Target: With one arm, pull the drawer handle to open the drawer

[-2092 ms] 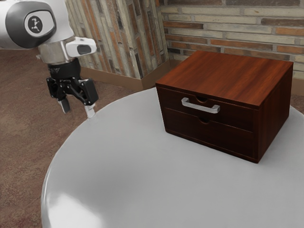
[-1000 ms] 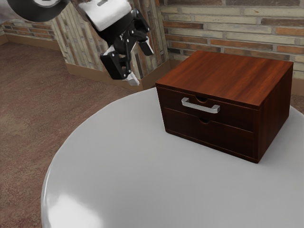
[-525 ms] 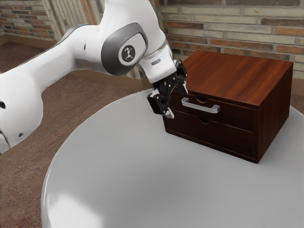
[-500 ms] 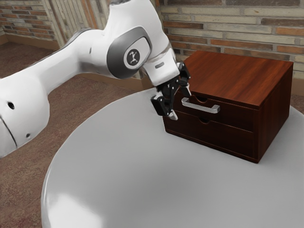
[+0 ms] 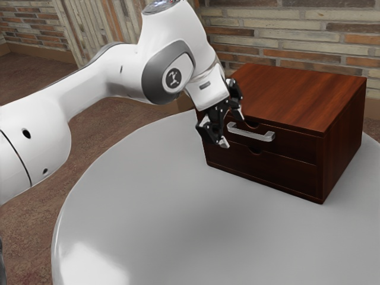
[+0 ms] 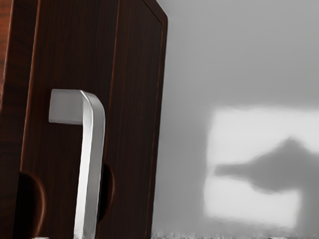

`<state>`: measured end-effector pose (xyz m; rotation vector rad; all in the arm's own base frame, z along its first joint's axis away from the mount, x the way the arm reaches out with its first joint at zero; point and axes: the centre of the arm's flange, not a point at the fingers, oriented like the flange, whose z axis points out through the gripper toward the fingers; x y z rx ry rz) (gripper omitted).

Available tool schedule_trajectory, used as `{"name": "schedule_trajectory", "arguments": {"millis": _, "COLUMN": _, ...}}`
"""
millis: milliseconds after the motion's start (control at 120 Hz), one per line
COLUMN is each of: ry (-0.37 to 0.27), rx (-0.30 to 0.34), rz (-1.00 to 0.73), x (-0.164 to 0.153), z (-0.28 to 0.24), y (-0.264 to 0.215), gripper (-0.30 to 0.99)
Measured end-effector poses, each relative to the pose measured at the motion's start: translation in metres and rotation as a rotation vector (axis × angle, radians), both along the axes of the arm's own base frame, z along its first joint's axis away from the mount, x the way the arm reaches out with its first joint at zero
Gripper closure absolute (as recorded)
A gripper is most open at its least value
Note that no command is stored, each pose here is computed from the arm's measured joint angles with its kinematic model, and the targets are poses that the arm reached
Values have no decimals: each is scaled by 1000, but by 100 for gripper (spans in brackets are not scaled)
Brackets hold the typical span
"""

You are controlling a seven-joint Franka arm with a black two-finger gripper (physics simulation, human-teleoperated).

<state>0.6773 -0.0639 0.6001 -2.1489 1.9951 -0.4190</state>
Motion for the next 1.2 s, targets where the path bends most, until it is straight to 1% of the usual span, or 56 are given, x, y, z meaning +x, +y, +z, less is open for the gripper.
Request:
{"name": "schedule_trajectory", "arguments": {"millis": 142, "ry": -13, "rx": 6, "rz": 11, "x": 6, "z": -7, "y": -1, "gripper": 30}}
{"name": "schedule_trajectory", "arguments": {"millis": 317, "ry": -26, "rx": 10, "rz": 22, "x": 14, "z": -17, "y": -3, "gripper": 35}}
{"name": "schedule_trajectory", "arguments": {"millis": 650, "ry": -44, "rx": 7, "rz": 29, "x": 19, "z": -22, "y": -6, "gripper": 37}}
{"name": "schedule_trajectory", "arguments": {"millis": 1200, "ry": -35, "rx": 11, "rz": 35, "x": 24, "z": -34, "y": -6, "gripper": 39}}
